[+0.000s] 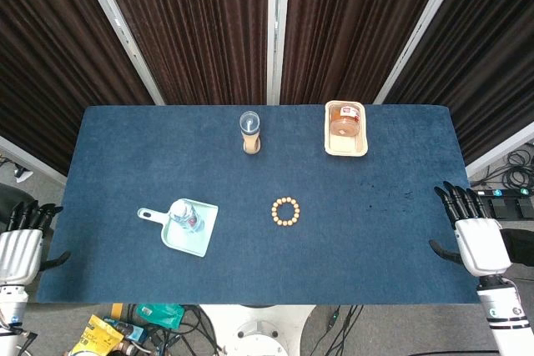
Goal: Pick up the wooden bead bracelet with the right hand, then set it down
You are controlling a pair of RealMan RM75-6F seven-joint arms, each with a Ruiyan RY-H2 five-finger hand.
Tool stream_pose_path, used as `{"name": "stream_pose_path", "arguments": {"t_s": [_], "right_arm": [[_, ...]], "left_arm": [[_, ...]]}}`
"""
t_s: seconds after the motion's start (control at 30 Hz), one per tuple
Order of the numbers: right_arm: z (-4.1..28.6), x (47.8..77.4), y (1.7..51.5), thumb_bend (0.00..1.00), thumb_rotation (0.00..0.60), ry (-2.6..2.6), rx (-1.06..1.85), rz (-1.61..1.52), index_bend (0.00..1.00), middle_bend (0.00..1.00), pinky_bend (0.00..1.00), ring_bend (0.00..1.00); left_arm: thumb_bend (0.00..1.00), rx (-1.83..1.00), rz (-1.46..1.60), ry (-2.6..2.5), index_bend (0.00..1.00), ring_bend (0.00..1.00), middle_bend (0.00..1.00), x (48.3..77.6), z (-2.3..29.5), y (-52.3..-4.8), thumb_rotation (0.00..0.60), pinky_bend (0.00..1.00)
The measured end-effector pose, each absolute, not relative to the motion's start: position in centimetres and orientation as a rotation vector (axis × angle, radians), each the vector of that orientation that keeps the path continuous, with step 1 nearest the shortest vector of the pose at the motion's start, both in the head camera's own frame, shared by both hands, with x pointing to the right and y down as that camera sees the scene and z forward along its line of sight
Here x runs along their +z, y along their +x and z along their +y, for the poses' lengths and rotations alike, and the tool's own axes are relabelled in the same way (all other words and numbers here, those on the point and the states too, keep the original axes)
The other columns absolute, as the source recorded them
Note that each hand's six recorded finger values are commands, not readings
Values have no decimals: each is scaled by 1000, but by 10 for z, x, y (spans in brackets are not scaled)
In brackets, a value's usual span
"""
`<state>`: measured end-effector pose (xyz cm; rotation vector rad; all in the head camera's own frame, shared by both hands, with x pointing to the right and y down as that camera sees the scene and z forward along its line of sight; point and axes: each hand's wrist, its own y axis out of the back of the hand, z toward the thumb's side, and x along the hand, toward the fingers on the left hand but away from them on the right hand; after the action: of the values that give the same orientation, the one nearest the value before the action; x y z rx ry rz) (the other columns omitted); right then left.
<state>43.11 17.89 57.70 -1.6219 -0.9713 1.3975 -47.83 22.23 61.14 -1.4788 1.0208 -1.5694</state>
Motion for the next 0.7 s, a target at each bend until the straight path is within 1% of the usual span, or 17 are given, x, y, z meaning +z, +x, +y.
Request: {"name": "stream_pose_path", "arguments": {"t_s": [0.3,0.37,0.47,0.53,0.57,0.67,0.7], "right_arm": [[179,577,429,110,600,-1647,1381,-978,0,13,0,0],[179,577,426,149,600,-1665,1369,-984,0,30,0,0],[178,579,417,230,600,-1738,1330,-996,3,104,0,0],[173,583,404,276,600,-1821,1278,-987,37,167,0,0],[169,586,396,298,600,-1859,1252,-975,74,208,0,0],[156,599,368,304,600,-1961,1187,-891,167,276,0,8],[151,606,355,304,600,-1988,1169,-840,183,284,0,12]], "left_arm": [[46,-1561,1026,-1472,196,57,157,610,221,-478,600,20],[46,-1557,1031,-1470,196,57,157,610,221,-478,600,20],[44,-1551,1038,-1470,195,57,157,610,220,-478,600,20],[44,-1547,1041,-1471,195,57,157,610,219,-477,600,21],[44,-1545,1042,-1471,196,57,157,609,219,-477,600,20],[43,-1536,1047,-1468,195,57,157,608,219,-477,600,20],[44,-1535,1048,-1467,195,57,157,607,219,-477,600,20]]}}
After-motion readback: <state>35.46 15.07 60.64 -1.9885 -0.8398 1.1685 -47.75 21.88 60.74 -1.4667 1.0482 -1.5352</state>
